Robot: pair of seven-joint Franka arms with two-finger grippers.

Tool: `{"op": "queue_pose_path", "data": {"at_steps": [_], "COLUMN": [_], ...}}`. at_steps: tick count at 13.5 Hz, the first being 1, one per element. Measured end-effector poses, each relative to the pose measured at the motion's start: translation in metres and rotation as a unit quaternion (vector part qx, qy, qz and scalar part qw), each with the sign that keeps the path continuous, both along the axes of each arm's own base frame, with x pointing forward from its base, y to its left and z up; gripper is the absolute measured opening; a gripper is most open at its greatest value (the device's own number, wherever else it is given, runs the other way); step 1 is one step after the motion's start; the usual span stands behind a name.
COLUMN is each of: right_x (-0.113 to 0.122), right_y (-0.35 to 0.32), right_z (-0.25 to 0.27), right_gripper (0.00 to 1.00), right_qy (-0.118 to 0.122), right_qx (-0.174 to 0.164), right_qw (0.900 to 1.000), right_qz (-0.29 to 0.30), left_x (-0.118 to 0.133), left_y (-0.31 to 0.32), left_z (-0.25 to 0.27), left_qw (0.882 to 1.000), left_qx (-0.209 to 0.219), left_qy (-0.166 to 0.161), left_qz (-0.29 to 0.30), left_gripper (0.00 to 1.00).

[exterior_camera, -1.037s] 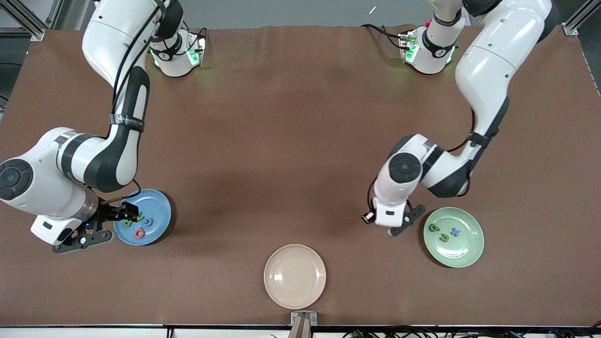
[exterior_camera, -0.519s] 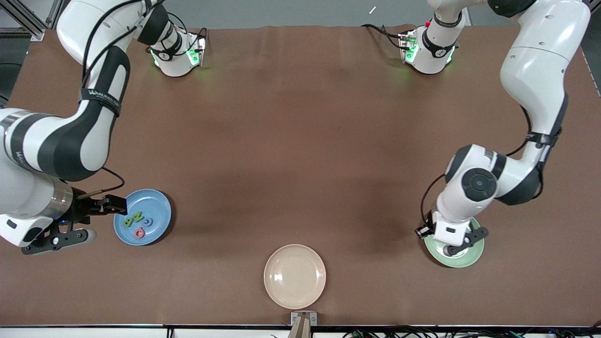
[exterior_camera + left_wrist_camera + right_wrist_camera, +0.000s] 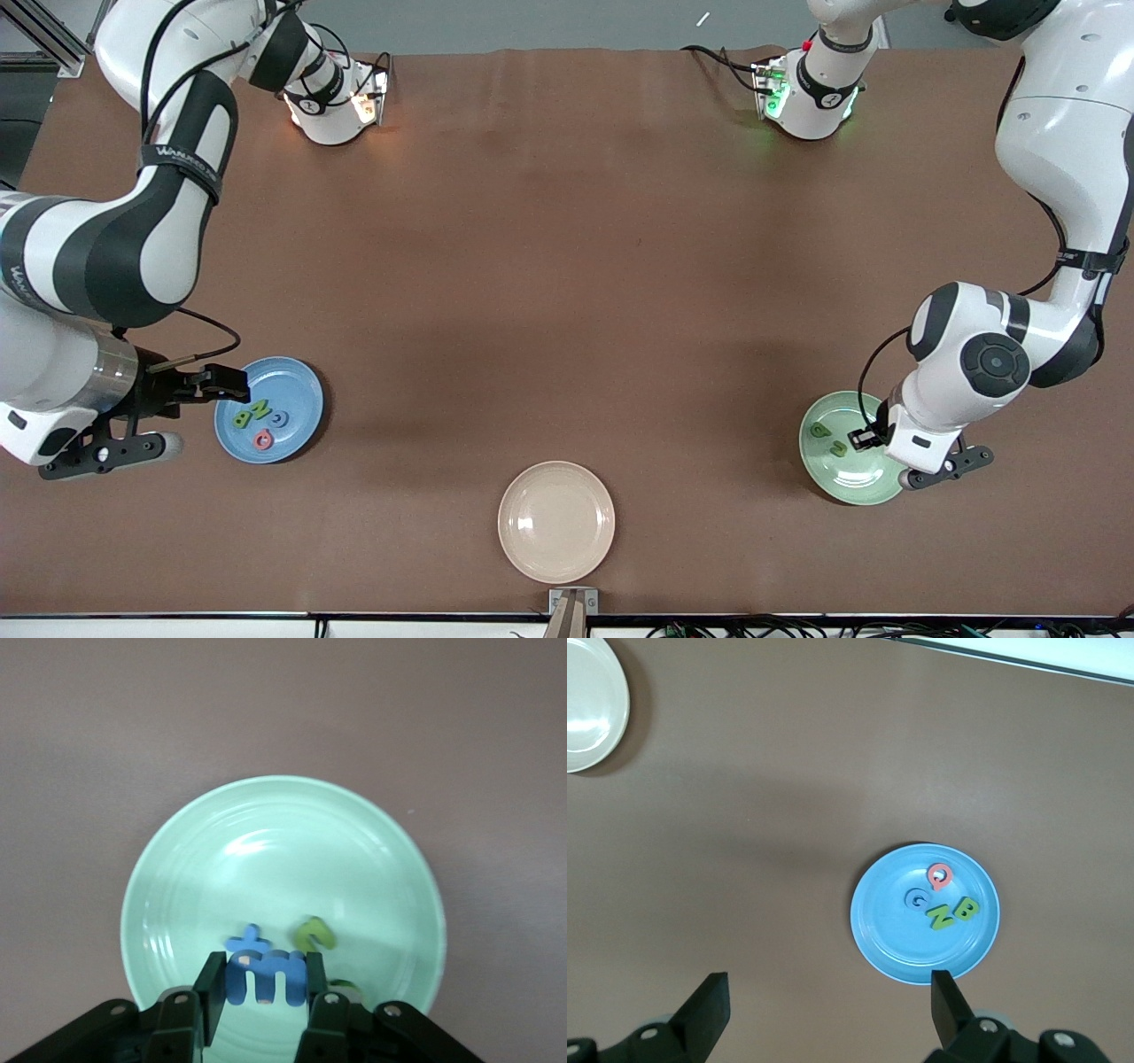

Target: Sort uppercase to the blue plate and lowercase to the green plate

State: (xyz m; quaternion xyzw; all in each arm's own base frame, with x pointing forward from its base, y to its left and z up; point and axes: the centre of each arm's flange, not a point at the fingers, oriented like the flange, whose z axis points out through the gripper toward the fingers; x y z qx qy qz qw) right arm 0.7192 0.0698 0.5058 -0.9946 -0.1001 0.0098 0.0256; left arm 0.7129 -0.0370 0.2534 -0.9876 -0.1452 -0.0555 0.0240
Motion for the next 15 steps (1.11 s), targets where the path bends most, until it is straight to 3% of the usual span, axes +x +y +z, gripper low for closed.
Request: {"op": "queue_pose_path", "data": {"at_steps": [4, 8, 11, 15], "right_x": [0.001, -0.002, -0.008, -0.022], "right_y": [0.006, 0.016, 0.030, 0.043], "right_z": [0.004, 0.022, 0.024, 0.029], "right_gripper": [1.00, 1.00, 1.00, 1.00], "right_qy": [-0.010, -0.029, -0.041, -0.032], "right_qx": [0.004, 0.023, 0.016, 0.014], "right_qw": [1.000, 0.999, 0.998, 0.997], "right_qz": [0.003, -0.025, -0.041, -0.066], "left_x": [0.001, 0.007, 0.011, 0.016], "left_y": [0.007, 0.033, 0.036, 0.031], "left_z": [-0.024, -0.043, -0.052, -0.053], "left_qw": [1.000, 0.999, 0.998, 0.998], "left_qx": [-0.008, -0.004, -0.008, -0.010], "left_qy": [0.009, -0.009, -0.014, -0.018], "left_qz": [-0.027, -0.050, -0.054, -0.059], "left_gripper": [0.40, 0.40, 0.40, 0.40]}}
